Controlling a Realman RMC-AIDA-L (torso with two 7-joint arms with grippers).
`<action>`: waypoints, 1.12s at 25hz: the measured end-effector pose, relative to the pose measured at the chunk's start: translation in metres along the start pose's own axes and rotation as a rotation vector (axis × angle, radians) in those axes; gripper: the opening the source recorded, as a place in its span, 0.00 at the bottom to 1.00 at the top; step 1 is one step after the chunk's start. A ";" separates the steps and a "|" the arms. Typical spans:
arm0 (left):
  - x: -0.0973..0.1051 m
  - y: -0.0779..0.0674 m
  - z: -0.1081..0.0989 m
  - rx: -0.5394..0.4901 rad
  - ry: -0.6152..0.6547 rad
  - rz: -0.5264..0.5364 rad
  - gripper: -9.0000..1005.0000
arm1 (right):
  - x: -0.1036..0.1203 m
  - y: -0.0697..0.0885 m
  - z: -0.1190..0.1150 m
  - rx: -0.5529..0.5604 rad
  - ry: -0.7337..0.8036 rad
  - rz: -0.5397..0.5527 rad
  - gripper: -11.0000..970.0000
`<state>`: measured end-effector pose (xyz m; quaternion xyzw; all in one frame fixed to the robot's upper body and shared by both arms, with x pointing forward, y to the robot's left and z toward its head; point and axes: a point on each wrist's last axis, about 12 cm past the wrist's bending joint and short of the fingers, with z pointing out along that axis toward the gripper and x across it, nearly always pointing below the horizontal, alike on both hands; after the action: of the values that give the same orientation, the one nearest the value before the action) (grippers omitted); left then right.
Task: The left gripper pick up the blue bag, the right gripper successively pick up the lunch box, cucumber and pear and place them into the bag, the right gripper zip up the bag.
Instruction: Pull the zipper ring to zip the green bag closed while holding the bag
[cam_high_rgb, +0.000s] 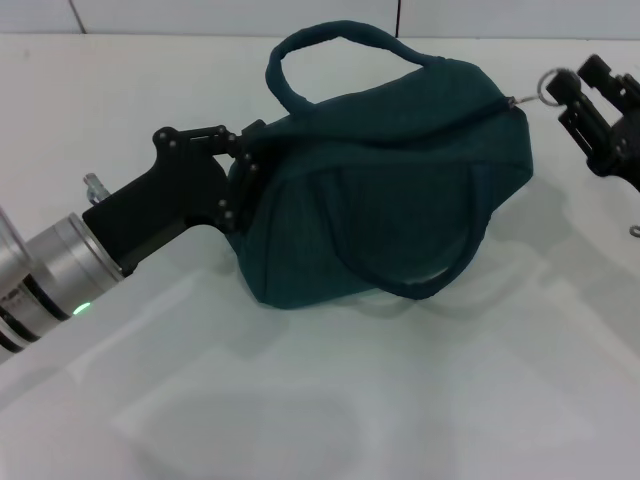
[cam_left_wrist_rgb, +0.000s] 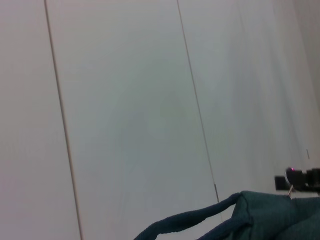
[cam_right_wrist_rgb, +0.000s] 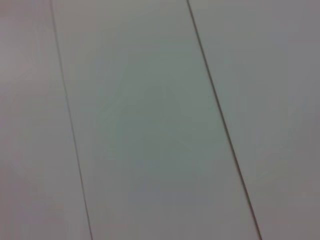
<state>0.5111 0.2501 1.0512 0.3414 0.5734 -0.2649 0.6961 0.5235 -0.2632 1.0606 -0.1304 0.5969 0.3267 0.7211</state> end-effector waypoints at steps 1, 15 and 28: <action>0.000 0.000 0.001 0.002 -0.001 0.001 0.05 | 0.001 -0.002 -0.003 0.001 0.015 0.014 0.37; -0.002 0.002 0.011 0.028 -0.001 0.015 0.05 | -0.007 -0.012 -0.006 -0.190 0.214 0.171 0.46; -0.004 0.004 0.016 0.035 -0.008 0.020 0.05 | -0.036 -0.042 -0.011 -0.275 0.349 0.195 0.48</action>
<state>0.5229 0.2396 1.0577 0.3581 0.5625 -0.2691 0.6950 0.5384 -0.3122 1.0837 -0.2235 0.6722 0.4456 0.5474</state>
